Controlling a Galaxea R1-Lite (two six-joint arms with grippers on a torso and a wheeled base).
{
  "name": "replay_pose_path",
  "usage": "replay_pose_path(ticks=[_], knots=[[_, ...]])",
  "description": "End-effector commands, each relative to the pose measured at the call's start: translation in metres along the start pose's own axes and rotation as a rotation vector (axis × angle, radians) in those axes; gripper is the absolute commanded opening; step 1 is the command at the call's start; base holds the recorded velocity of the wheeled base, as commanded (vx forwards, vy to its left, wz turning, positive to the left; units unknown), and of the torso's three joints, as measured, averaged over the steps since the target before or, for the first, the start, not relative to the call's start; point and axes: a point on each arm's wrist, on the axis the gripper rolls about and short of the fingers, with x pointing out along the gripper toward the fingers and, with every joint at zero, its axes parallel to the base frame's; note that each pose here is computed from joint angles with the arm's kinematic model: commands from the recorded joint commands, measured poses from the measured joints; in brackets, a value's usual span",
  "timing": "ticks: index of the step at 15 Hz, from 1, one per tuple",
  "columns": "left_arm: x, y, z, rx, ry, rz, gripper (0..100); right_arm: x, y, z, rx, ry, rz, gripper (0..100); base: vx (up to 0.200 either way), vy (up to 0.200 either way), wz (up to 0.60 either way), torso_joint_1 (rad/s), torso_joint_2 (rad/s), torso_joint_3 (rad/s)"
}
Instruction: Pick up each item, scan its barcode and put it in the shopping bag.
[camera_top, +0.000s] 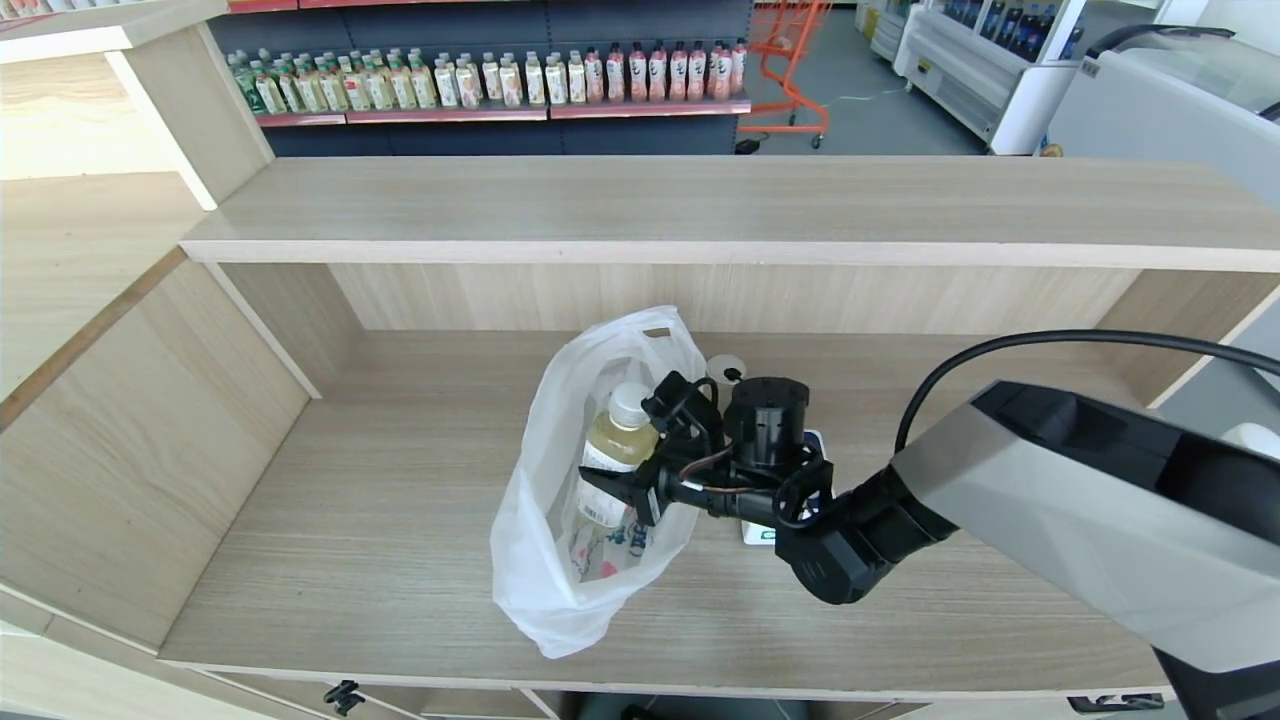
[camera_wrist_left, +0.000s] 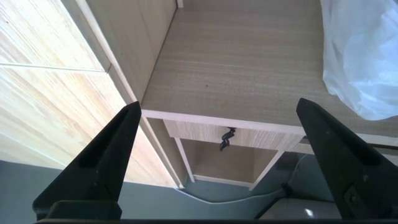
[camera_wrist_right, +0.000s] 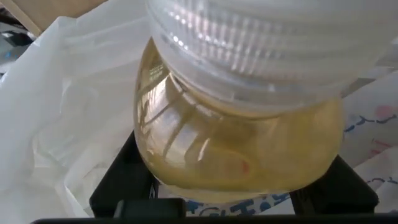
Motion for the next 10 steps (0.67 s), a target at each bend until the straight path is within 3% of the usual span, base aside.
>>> replay_pose_path(ticks=[1,5,6,7,9,10], knots=[[0.000,0.000,0.000,0.000,0.000,0.000,100,0.006,0.002,-0.009,0.004,0.012,0.011,100,0.000,0.000,0.00,0.000,0.00,0.000],[0.000,0.000,0.000,0.000,0.000,0.000,100,-0.005,-0.002,0.015,0.155,-0.027,0.016,100,0.000,0.000,0.00,0.000,0.00,0.000],[0.000,0.000,0.000,0.000,0.000,0.000,100,-0.014,-0.002,0.037,0.293,-0.052,0.017,100,0.000,0.000,0.00,0.000,0.00,0.000],[0.000,0.000,0.000,0.000,0.000,0.000,100,-0.024,-0.004,0.049,0.351,-0.058,0.013,100,0.000,0.000,0.00,0.000,0.00,0.000],[0.000,0.000,0.000,0.000,0.000,0.000,100,-0.052,-0.010,0.074,0.452,-0.036,0.007,100,0.000,0.000,0.00,0.000,0.00,0.000],[0.000,0.000,0.000,0.000,0.000,0.000,100,-0.079,-0.014,0.086,0.513,0.020,-0.025,100,0.000,0.000,0.00,0.000,0.00,0.000]])
